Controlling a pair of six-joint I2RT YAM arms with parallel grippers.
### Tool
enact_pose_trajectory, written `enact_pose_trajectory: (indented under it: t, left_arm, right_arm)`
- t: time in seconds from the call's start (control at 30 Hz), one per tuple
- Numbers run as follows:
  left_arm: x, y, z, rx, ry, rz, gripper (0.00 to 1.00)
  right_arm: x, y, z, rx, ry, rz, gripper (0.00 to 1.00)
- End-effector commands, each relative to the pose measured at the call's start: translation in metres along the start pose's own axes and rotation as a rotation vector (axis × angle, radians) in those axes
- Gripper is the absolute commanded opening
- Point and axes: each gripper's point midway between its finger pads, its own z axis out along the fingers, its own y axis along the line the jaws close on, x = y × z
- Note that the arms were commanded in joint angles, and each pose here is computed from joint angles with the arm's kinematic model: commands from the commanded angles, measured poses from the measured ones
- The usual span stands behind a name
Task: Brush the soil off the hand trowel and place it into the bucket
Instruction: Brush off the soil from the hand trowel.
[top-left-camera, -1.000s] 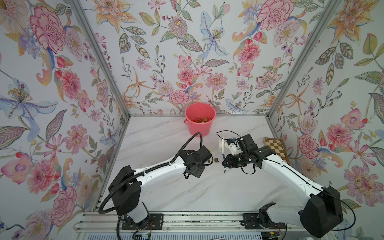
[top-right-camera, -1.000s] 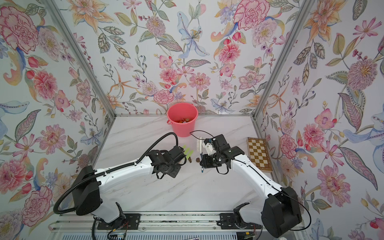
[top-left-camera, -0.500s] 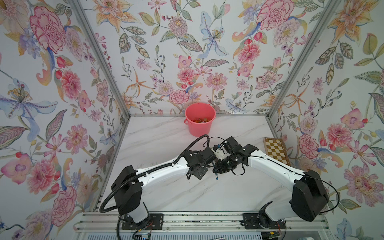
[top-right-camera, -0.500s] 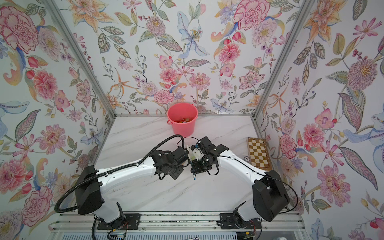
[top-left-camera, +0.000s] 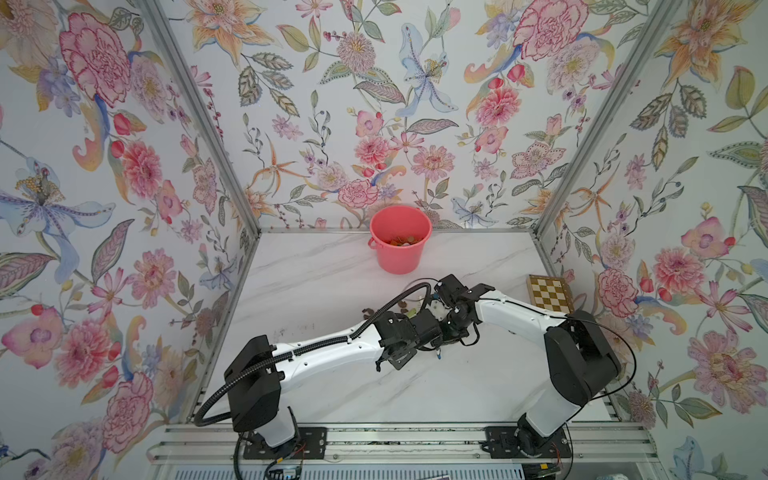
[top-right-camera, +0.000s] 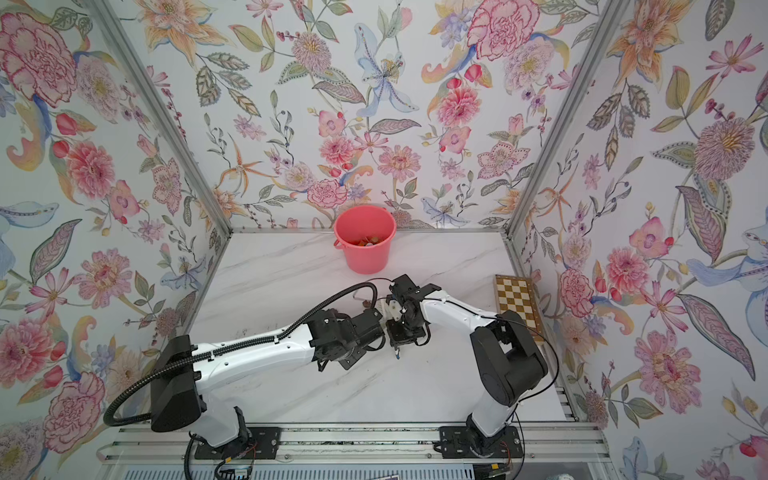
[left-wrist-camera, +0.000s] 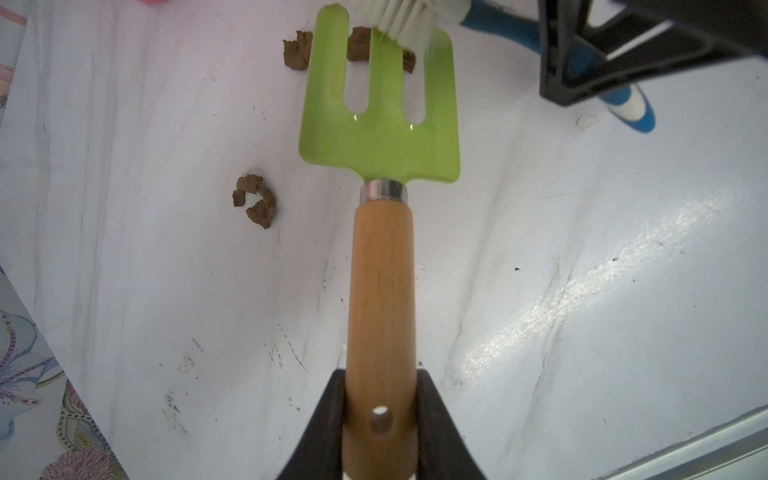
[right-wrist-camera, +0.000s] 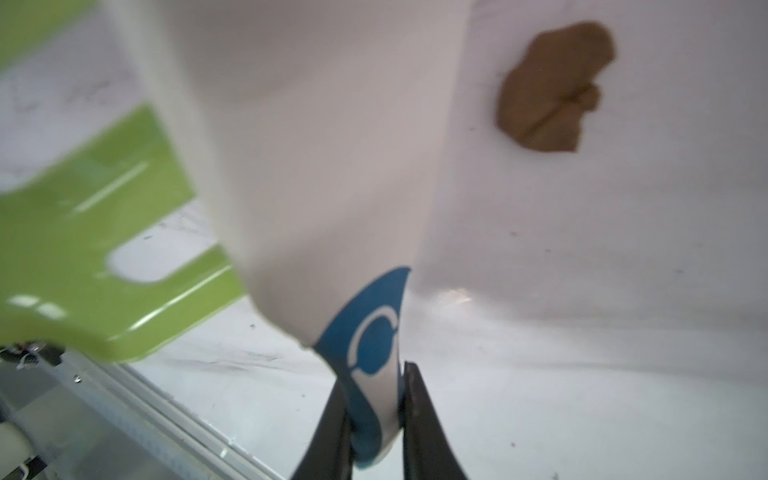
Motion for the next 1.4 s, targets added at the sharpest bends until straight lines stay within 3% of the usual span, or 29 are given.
enact_pose_trajectory:
  t: [0.0,0.27,0.43,0.67,0.93,1.13,1.37]
  left_arm:
    - [-0.009,0.020,-0.031,-0.040,-0.093,-0.048,0.00]
    - [-0.005,0.024,-0.032,-0.064,-0.081,-0.053,0.00]
    - [-0.016,0.030,-0.039,-0.087,-0.112,-0.052,0.00]
    - [-0.022,0.035,-0.050,-0.095,-0.143,-0.056,0.00]
    - [-0.028,0.017,-0.055,-0.131,-0.126,0.032,0.00]
    - [-0.034,0.016,-0.074,-0.154,-0.131,0.052,0.00]
    - [-0.034,0.020,-0.089,-0.100,-0.165,-0.044,0.00]
  right_arm:
    - [-0.005,-0.033,-0.009,0.101,-0.017,0.070,0.00]
    - [-0.003,0.005,-0.064,0.013,-0.138,-0.002,0.02]
    - [0.022,0.056,-0.059,-0.078,-0.090,-0.105,0.02]
    - [0.031,0.078,-0.042,-0.083,-0.032,-0.180,0.02]
    - [-0.010,0.035,-0.014,0.108,-0.015,-0.162,0.01]
    - [-0.039,0.011,-0.005,0.148,-0.025,-0.127,0.00]
    - [-0.062,-0.020,-0.034,0.122,-0.109,-0.012,0.00]
